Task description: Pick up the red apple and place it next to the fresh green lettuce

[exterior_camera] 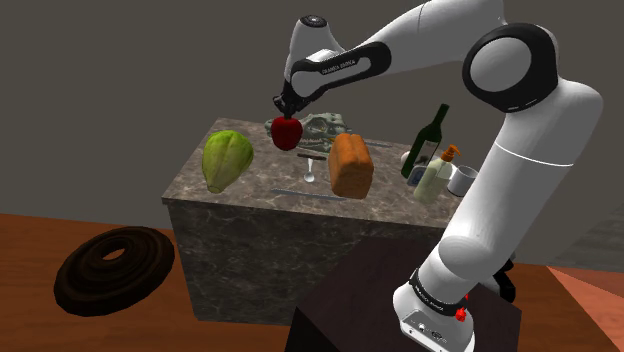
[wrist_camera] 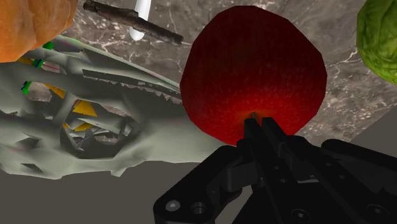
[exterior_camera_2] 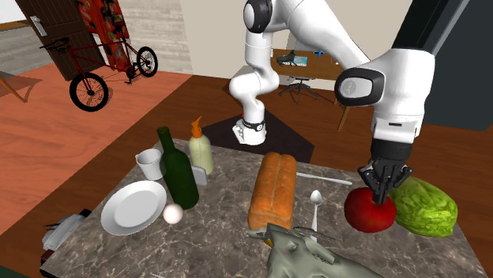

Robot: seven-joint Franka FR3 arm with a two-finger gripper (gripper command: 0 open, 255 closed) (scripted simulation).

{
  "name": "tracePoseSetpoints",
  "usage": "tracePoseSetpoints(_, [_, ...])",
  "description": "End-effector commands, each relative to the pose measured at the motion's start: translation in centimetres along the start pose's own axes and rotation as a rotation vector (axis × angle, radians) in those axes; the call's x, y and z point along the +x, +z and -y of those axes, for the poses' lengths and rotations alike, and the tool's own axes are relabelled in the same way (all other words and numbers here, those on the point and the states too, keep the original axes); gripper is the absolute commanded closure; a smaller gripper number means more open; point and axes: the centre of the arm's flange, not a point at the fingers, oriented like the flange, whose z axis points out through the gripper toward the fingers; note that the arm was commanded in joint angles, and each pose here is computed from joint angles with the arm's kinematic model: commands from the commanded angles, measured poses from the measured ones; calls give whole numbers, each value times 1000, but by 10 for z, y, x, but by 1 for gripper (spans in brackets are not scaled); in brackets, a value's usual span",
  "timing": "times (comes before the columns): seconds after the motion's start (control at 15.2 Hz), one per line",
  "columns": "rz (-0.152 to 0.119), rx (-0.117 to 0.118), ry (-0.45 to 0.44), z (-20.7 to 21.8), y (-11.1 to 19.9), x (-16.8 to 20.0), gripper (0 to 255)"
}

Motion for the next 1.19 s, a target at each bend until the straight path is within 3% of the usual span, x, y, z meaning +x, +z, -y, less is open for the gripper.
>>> tracePoseSetpoints(0.0, [-1,1,0,0,9,-4,255])
tracePoseSetpoints(0.59, [-1,1,0,2,54,-24,255])
tracePoseSetpoints(1.12, [-1,1,0,2,54,-24,255])
